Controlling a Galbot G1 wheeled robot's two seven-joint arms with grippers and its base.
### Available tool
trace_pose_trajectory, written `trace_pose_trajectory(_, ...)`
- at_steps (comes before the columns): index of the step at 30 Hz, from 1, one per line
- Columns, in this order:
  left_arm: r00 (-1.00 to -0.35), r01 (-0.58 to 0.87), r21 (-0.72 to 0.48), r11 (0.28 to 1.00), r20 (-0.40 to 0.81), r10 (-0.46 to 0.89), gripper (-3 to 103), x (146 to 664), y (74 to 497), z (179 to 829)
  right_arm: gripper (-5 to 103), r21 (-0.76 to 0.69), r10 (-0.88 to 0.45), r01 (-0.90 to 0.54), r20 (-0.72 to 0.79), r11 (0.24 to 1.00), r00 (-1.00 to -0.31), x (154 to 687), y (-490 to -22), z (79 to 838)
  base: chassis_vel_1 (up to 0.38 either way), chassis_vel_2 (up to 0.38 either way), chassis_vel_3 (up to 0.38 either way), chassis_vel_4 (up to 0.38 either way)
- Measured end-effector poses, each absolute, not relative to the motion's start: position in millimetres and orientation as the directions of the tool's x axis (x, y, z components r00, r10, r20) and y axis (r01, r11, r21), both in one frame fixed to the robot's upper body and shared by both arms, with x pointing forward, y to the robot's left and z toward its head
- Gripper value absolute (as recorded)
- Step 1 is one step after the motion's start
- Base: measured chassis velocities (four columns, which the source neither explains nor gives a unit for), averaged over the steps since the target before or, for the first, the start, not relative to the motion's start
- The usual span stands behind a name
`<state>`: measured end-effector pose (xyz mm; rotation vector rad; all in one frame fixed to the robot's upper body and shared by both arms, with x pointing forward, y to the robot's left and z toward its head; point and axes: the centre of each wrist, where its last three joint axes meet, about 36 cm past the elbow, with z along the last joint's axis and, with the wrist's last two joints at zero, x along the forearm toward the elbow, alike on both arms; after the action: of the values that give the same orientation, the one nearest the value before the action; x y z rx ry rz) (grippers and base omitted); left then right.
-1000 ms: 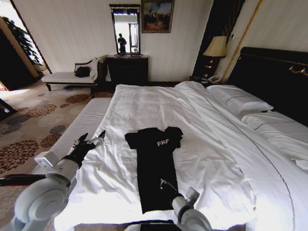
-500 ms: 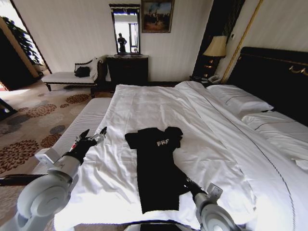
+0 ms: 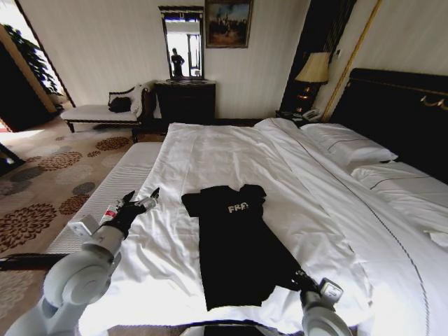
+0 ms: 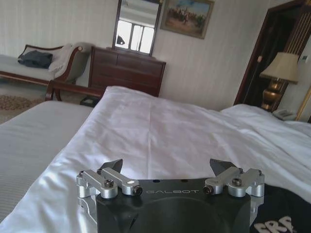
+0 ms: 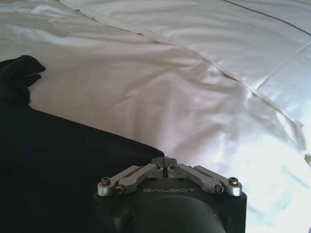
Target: Fold the clothes on the bed.
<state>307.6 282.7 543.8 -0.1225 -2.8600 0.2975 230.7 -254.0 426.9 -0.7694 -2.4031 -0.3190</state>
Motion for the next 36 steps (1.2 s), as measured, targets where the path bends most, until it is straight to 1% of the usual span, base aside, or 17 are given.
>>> trace_pose_trajectory(3,-0.917,0.026,-0.202,0.979,0.386,0.104,100,305,274,506,0,-0.010,0.521,0.634,0.579,0.773,-0.627,230,-264,430,0.000,0.000,0.000,0.000)
trace_pose_trajectory(9,-0.834,0.044,-0.203,0.978,0.531,0.148,100,289,254,476,0,-0.040,0.536,0.644,0.595,0.764,-0.599,217,-260,426,0.000,0.000,0.000,0.000)
trace_pose_trajectory(12,-0.751,0.094,-0.230,0.969,0.622,0.221,100,272,228,456,-3,-0.040,0.523,0.640,0.618,0.767,-0.588,213,-250,420,0.000,0.000,0.000,0.000)
trace_pose_trajectory(13,-0.727,0.108,-0.248,0.963,0.641,0.247,100,268,221,451,2,-0.038,0.522,0.641,0.617,0.767,-0.588,213,-249,419,0.000,0.000,0.000,0.000)
trace_pose_trajectory(14,-0.727,0.108,-0.248,0.963,0.641,0.247,100,268,221,451,2,-0.038,0.522,0.641,0.617,0.767,-0.588,213,-249,419,0.000,0.000,0.000,0.000)
trace_pose_trajectory(18,-0.620,0.110,-0.332,0.937,0.714,0.326,100,253,206,436,24,-0.020,0.569,0.669,0.545,0.743,-0.615,229,-259,426,0.000,0.000,0.000,0.000)
trace_pose_trajectory(20,-0.600,0.105,-0.344,0.933,0.726,0.335,100,250,205,434,24,-0.010,0.586,0.680,0.517,0.733,-0.623,235,-263,429,0.000,0.000,0.000,0.000)
trace_pose_trajectory(24,-0.532,0.099,-0.393,0.914,0.755,0.383,100,234,199,421,45,0.065,0.638,0.720,0.413,0.691,-0.650,267,-278,457,0.000,0.000,0.000,0.000)
trace_pose_trajectory(25,-0.532,0.099,-0.393,0.914,0.755,0.383,100,234,199,421,45,0.065,0.638,0.720,0.413,0.691,-0.650,267,-278,457,0.000,0.000,0.000,0.000)
trace_pose_trajectory(27,-0.514,0.101,-0.433,0.896,0.749,0.419,100,227,191,417,56,0.106,0.642,0.724,0.388,0.682,-0.661,279,-282,469,0.000,0.000,0.000,0.000)
trace_pose_trajectory(29,-0.510,0.102,-0.449,0.888,0.742,0.434,100,224,188,416,56,0.121,0.642,0.725,0.384,0.677,-0.664,283,-283,473,0.000,0.000,0.000,0.000)
trace_pose_trajectory(30,-0.510,0.103,-0.466,0.879,0.734,0.449,100,221,186,414,61,0.138,0.642,0.727,0.380,0.673,-0.666,288,-284,478,0.000,0.000,0.000,0.000)
trace_pose_trajectory(32,-0.526,0.112,-0.485,0.867,0.711,0.466,103,218,183,410,73,0.156,0.641,0.727,0.375,0.669,-0.670,292,-285,482,0.000,0.000,0.000,0.000)
trace_pose_trajectory(33,-0.544,0.117,-0.490,0.864,0.696,0.469,100,218,183,407,78,0.160,0.640,0.728,0.376,0.667,-0.670,293,-285,482,0.000,0.000,0.000,0.000)
trace_pose_trajectory(34,-0.544,0.117,-0.490,0.864,0.696,0.469,100,218,183,407,78,0.160,0.640,0.728,0.376,0.667,-0.670,293,-285,482,0.000,0.000,0.000,0.000)
trace_pose_trajectory(35,-0.562,0.123,-0.491,0.862,0.682,0.468,94,218,184,404,83,0.162,0.639,0.728,0.379,0.666,-0.669,294,-285,482,0.000,0.000,0.000,0.000)
trace_pose_trajectory(36,-0.574,0.127,-0.493,0.861,0.671,0.469,94,218,184,402,89,0.162,0.638,0.729,0.383,0.665,-0.668,294,-284,482,0.000,0.000,0.000,0.000)
